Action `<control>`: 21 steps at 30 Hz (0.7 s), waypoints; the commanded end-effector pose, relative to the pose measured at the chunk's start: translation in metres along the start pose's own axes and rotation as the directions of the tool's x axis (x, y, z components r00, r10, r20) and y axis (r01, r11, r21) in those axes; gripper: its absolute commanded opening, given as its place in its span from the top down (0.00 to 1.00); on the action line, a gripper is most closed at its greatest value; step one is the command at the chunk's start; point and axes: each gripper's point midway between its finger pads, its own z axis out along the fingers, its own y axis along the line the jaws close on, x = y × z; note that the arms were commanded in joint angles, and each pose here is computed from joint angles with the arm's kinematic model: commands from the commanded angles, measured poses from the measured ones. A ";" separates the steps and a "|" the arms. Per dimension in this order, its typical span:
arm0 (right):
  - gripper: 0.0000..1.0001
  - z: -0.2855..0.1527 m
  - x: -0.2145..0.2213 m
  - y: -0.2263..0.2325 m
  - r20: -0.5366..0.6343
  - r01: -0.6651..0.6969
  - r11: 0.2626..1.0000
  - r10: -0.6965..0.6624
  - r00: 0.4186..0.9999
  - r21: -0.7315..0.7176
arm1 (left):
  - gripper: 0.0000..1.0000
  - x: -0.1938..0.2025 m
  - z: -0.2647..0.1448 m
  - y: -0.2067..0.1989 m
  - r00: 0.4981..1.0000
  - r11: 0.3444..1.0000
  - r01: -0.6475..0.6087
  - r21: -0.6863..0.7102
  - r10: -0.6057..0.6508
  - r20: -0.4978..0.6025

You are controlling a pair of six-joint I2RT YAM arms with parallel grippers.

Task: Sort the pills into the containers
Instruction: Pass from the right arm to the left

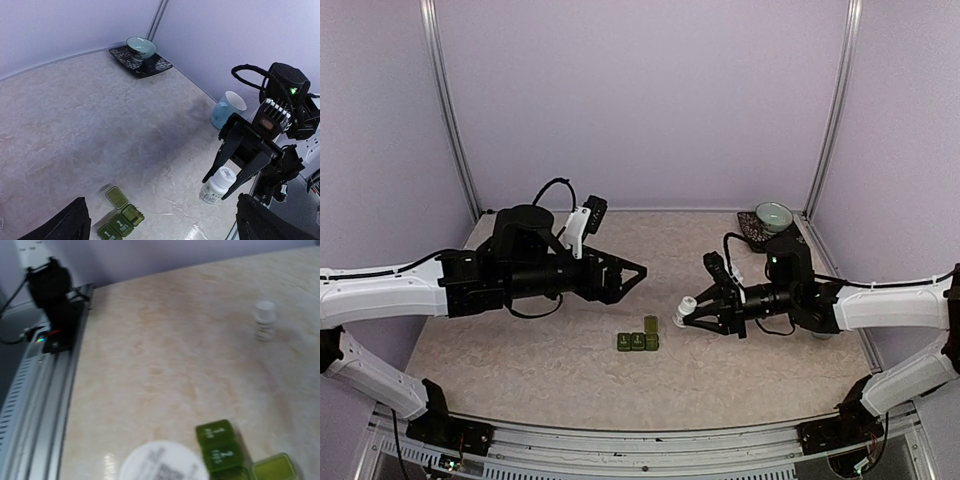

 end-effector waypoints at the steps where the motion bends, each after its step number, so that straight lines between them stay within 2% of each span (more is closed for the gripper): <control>1: 0.75 -0.002 -0.002 0.021 -0.017 0.025 0.998 -0.026 1.000 -0.065 | 0.01 0.017 0.018 -0.025 0.993 0.998 -0.068 0.017 0.069 -0.093; 7: 0.75 0.008 -0.003 0.023 -0.056 0.047 0.998 -0.049 0.997 -0.035 | 0.02 0.027 0.043 -0.045 0.985 0.996 -0.089 0.001 0.089 -0.149; 13: 0.76 0.013 0.001 0.021 -0.079 0.046 0.999 -0.046 0.996 -0.010 | 0.07 0.033 0.054 -0.071 0.977 0.992 -0.115 0.048 0.122 -0.174; 21: 0.76 0.014 0.005 0.020 -0.095 0.051 0.999 -0.050 0.994 0.006 | 0.14 0.046 0.065 -0.082 0.962 0.987 -0.147 0.067 0.158 -0.223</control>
